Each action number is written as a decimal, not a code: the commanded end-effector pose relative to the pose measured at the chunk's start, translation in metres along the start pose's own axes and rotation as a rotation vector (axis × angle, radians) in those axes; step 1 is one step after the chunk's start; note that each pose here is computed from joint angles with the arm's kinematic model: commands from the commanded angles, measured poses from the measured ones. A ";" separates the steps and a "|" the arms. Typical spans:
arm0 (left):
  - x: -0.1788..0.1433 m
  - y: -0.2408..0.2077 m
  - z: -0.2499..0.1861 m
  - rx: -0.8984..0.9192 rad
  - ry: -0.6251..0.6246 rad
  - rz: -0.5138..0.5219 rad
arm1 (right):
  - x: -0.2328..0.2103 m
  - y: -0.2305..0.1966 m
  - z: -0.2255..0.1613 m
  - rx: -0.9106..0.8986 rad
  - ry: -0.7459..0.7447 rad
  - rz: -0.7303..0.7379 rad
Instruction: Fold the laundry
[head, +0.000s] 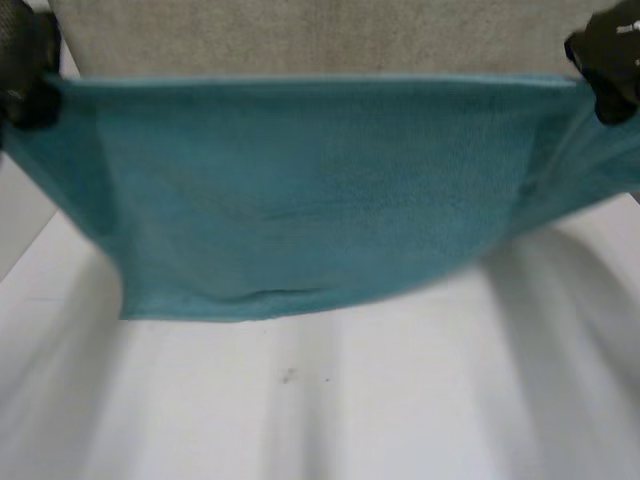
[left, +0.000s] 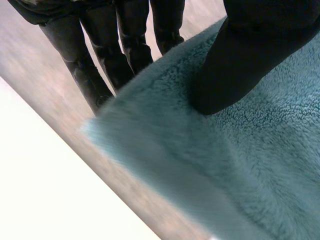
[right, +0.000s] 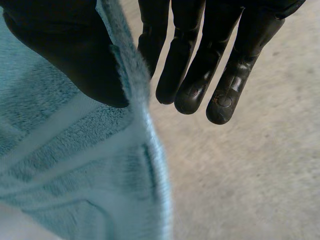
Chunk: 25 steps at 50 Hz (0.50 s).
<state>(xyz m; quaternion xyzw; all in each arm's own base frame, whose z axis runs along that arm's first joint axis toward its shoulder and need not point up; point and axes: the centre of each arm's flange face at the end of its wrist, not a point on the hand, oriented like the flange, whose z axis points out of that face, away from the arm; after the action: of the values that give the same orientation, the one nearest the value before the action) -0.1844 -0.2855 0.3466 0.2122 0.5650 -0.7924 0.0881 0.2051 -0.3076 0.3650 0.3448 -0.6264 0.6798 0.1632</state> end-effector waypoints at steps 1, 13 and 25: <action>0.037 0.082 0.007 -0.284 0.141 -0.028 | -0.034 0.031 -0.033 -0.251 -0.273 -0.056; 0.074 0.132 0.044 -0.370 0.220 -0.032 | -0.075 0.082 0.038 -0.249 -0.262 -0.135; 0.003 -0.013 0.142 0.284 -0.238 0.050 | 0.012 -0.010 0.108 0.266 0.359 -0.103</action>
<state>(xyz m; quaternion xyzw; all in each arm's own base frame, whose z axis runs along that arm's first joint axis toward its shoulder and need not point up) -0.2270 -0.4032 0.2758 0.2410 0.6180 -0.7423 0.0945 0.2225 -0.3966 0.3036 0.3718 -0.6084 0.6617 0.2321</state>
